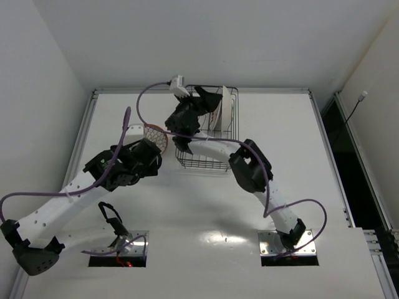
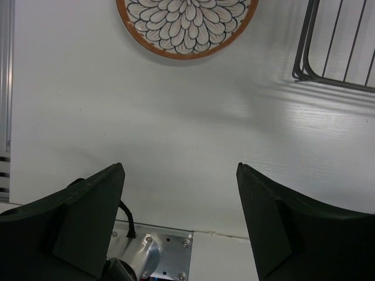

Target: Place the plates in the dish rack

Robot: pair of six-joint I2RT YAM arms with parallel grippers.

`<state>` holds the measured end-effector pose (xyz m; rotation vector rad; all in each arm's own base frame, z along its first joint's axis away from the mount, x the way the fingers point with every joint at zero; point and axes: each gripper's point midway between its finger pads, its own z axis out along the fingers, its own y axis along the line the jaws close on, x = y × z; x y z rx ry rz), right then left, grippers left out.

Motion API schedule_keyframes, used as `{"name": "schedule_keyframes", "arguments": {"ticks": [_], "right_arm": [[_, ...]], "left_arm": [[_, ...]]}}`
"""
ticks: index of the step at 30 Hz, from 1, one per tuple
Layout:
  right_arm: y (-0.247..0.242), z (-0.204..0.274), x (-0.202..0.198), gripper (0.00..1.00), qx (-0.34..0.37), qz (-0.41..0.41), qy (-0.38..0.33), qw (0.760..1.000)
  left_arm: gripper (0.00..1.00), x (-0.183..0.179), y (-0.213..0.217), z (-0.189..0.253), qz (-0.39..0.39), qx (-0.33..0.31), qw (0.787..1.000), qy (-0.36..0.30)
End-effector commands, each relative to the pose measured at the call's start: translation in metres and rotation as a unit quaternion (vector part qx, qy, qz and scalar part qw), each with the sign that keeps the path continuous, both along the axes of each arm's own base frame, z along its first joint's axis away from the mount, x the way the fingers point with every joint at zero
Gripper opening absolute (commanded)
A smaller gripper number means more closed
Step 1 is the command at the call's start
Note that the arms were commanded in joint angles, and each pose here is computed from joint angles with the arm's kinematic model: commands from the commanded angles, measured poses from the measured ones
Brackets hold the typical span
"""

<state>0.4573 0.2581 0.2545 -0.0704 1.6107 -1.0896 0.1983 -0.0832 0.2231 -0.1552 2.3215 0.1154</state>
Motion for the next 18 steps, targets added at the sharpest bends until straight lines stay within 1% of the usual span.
{"name": "schedule_keyframes", "arguments": {"ticks": [1, 2, 3, 5, 6, 7, 8, 10, 13, 14, 16, 18], "right_arm": [[-0.047, 0.059, -0.059, 0.93, 0.208, -0.090, -0.014, 0.974], [-0.051, 0.068, -0.063, 0.96, 0.211, -0.089, -0.015, 0.973], [-0.057, 0.079, -0.068, 0.96, 0.215, -0.086, -0.016, 0.973], [-0.071, 0.110, -0.079, 0.99, 0.233, -0.081, -0.028, 0.969], [-0.075, 0.118, -0.084, 0.99, 0.227, -0.079, -0.021, 0.971], [-0.080, 0.137, -0.092, 0.99, 0.241, -0.071, -0.029, 0.968], [-0.085, 0.146, -0.096, 0.99, 0.241, -0.069, -0.029, 0.968], [-0.097, 0.167, -0.107, 0.99, 0.229, -0.067, -0.017, 0.971], [-0.111, 0.188, -0.118, 0.99, 0.223, -0.066, -0.011, 0.973], [-0.115, 0.193, -0.122, 0.99, 0.229, -0.065, -0.016, 0.971], [-0.129, 0.214, -0.134, 0.99, 0.266, -0.058, -0.043, 0.961], [-0.132, 0.225, -0.141, 0.99, 0.293, -0.048, -0.062, 0.953]], "left_arm": [[0.77, 0.025, -0.011, 0.021, 0.018, -0.002, 0.999, -0.047], [0.78, 0.031, -0.013, 0.022, 0.020, 0.005, 0.998, -0.056], [0.84, 0.036, -0.015, 0.026, 0.024, 0.006, 0.998, -0.063], [0.93, 0.049, -0.019, 0.026, 0.037, 0.021, 0.996, -0.075], [0.98, 0.055, -0.025, 0.032, 0.035, 0.016, 0.996, -0.082], [0.98, 0.062, -0.020, 0.030, 0.045, 0.025, 0.996, -0.079], [1.00, 0.071, -0.023, 0.029, 0.052, 0.029, 0.995, -0.081], [1.00, 0.083, -0.026, 0.034, 0.062, 0.031, 0.993, -0.095], [1.00, 0.098, -0.031, 0.030, 0.072, 0.045, 0.992, -0.095], [1.00, 0.104, -0.031, 0.032, 0.080, 0.045, 0.991, -0.101], [1.00, 0.112, -0.031, 0.025, 0.093, 0.055, 0.990, -0.096], [1.00, 0.118, -0.031, 0.022, 0.111, 0.052, 0.988, -0.096]]}}
